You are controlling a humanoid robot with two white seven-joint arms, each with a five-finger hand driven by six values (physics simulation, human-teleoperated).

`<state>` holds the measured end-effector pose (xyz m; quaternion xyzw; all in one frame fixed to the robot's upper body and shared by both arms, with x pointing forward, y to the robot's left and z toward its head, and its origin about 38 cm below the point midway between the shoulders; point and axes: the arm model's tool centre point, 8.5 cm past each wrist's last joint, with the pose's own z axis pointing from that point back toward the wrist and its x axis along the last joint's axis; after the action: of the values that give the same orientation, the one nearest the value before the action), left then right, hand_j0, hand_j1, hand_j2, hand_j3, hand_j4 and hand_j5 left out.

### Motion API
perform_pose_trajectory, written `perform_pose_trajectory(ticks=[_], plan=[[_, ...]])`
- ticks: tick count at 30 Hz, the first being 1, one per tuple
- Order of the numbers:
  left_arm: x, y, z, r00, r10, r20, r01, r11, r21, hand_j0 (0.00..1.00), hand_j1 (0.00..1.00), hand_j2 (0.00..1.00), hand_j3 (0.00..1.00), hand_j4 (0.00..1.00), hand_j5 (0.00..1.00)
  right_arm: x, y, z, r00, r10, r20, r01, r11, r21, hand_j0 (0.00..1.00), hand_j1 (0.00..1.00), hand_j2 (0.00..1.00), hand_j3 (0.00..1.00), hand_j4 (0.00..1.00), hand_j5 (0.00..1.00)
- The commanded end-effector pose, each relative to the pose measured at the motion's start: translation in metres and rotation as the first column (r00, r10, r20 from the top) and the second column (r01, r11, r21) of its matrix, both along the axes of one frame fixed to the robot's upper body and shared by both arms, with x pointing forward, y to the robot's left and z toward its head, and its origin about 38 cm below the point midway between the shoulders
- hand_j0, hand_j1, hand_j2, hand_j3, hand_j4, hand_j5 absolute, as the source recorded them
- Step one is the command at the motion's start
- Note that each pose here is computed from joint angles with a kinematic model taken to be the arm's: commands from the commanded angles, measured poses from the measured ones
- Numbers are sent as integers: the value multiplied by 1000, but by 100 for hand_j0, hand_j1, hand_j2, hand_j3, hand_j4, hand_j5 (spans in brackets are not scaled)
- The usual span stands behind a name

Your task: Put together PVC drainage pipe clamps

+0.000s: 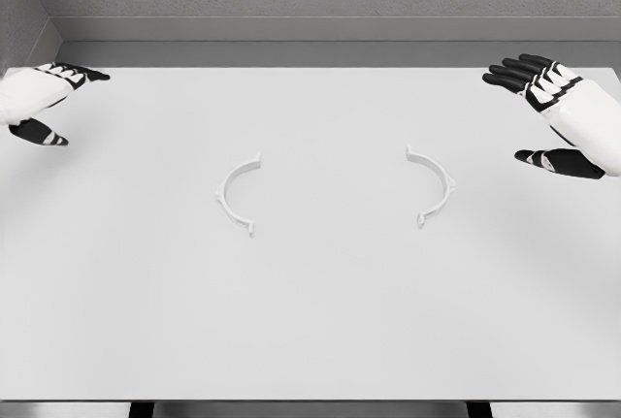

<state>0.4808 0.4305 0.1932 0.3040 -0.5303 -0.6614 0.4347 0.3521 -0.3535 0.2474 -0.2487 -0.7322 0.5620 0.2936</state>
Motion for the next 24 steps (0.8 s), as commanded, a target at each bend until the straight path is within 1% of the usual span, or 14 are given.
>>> perform_pose_trajectory(ticks=[1,6,7,8,9,10,12,15,16,18,19,20,22,24], plan=[[0,-1,6,1000,-6,15,6,1000,-7,100,100,100,100,100,100,0,0,1,1000,0,3,0,1000,8,100,100,100,100,100,100],[0,3,12,1000,1,24,-1,1000,-16,100,100,100,100,100,100,2,2,4,1000,5,8,-5,1000,6,100,100,100,100,100,100],[0,3,11,1000,1,23,-1,1000,-16,100,100,100,100,100,100,9,4,10,1000,11,-9,-12,997,-78,100,100,100,100,100,100],[0,2,10,1000,0,21,0,1000,-18,100,100,100,100,100,100,19,7,11,997,18,-71,-29,986,-167,100,100,100,100,100,100],[0,0,9,1000,-4,19,4,1000,-19,100,100,100,100,100,100,33,11,6,993,17,-114,-39,980,-195,100,100,100,100,100,100],[0,-6,13,999,-24,33,25,1000,-13,100,100,100,100,100,100,47,10,9,992,10,-125,-38,974,-225,100,100,100,100,100,100],[0,-14,16,998,-49,43,50,999,-11,100,100,100,100,100,100,54,3,11,990,-16,-139,-29,949,-314,100,100,100,100,100,100],[-1,-43,23,990,-119,82,122,992,-36,100,100,100,100,100,100,62,5,-7,981,-21,-191,-43,946,-321,100,100,100,100,100,100],[-4,-55,24,983,-155,94,159,987,-32,100,100,100,100,100,100,63,16,-22,974,4,-227,-76,948,-310,100,100,100,100,100,100],[-9,-66,22,978,-186,98,190,981,-33,100,100,100,100,100,100,69,30,-42,964,19,-266,-88,964,-251,100,100,100,100,100,100],[-10,-78,19,973,-211,98,216,976,-40,100,100,100,100,100,100,77,33,-43,962,20,-273,-91,964,-248,100,100,100,100,100,100],[-12,-85,26,965,-235,119,240,970,-33,100,100,100,100,100,100,84,31,-53,952,7,-306,-85,967,-239,100,100,100,100,100,100],[-15,-95,43,950,-268,162,275,961,-19,100,100,100,100,100,100,85,37,-58,950,17,-313,-89,972,-217,100,100,100,100,100,100],[-14,-98,41,948,-272,162,280,960,-25,100,100,100,100,100,100,86,35,-59,948,13,-317,-83,975,-207,100,100,100,100,100,100]])
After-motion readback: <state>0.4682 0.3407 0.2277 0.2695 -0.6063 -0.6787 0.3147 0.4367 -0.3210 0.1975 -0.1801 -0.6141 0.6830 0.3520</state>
